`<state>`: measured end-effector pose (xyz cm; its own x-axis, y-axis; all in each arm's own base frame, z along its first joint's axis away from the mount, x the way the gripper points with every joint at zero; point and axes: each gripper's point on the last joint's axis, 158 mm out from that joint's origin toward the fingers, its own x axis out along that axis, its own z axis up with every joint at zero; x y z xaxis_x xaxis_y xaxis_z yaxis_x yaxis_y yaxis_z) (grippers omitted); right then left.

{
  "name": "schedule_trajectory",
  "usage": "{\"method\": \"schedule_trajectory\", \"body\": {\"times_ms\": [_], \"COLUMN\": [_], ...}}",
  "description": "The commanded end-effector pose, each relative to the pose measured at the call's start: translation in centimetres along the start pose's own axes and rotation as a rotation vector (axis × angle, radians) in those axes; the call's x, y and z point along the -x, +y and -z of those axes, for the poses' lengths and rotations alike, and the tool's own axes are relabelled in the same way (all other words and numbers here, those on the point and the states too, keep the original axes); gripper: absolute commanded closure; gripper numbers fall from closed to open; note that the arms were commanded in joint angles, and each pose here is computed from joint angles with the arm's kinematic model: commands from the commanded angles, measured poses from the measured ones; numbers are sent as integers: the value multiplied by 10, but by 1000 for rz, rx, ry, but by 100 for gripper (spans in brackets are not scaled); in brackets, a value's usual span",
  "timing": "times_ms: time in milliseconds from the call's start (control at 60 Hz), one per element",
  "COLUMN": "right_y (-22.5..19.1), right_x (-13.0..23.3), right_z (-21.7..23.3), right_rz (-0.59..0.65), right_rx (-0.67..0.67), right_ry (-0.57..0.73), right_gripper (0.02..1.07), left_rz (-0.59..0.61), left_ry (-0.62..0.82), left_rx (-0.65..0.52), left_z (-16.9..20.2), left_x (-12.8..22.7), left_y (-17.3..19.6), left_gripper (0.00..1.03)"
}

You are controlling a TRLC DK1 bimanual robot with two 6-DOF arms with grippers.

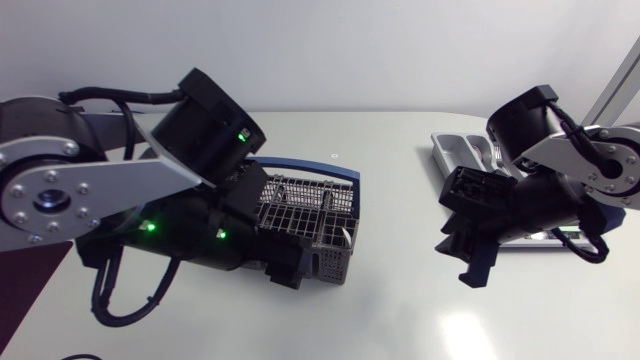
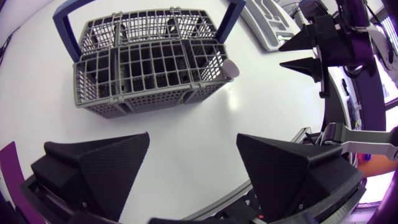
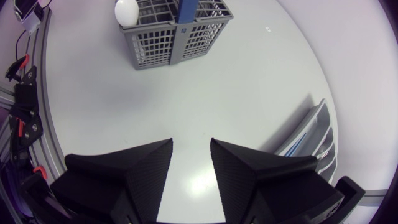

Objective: Unload the cutlery basket into the drawer organizer.

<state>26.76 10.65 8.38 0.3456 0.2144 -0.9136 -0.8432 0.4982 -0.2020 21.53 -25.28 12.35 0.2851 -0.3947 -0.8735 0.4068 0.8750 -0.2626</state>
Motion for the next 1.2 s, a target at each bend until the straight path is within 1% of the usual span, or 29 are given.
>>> {"method": "schedule_trajectory", "body": {"times_ms": [0,150,300,467,533,617,783,1000,1183], "right_y": [7,26,37,47,51,53,58,62,64], "right_x": [6,9,9,9,10,10,8,8,9], "right_z": [-9,-20,-23,-26,-28,-28,-26,-21,-19], "right_rz": [-10,-32,-50,-72,-77,-80,-89,-92,-90], "right_rx": [-29,-20,-20,-18,-16,-17,-21,-27,-22], "right_ry": [-19,-40,-43,-53,-57,-58,-59,-64,-71], "right_gripper": [60,60,60,60,60,60,61,61,61], "left_rz": [14,47,92,101,105,111,117,95,77], "left_ry": [8,26,-14,-6,-10,-22,-43,-26,-18], "left_rx": [45,113,117,124,165,187,296,441,518], "left_z": [-3,-6,-17,-25,-32,-40,-57,-62,-66], "left_x": [-7,-15,-16,-25,-28,-27,-24,-35,-42], "left_y": [-9,-22,-38,-48,-49,-52,-52,-45,-38], "left_gripper": [5,5,5,5,5,6,6,6,6]}}
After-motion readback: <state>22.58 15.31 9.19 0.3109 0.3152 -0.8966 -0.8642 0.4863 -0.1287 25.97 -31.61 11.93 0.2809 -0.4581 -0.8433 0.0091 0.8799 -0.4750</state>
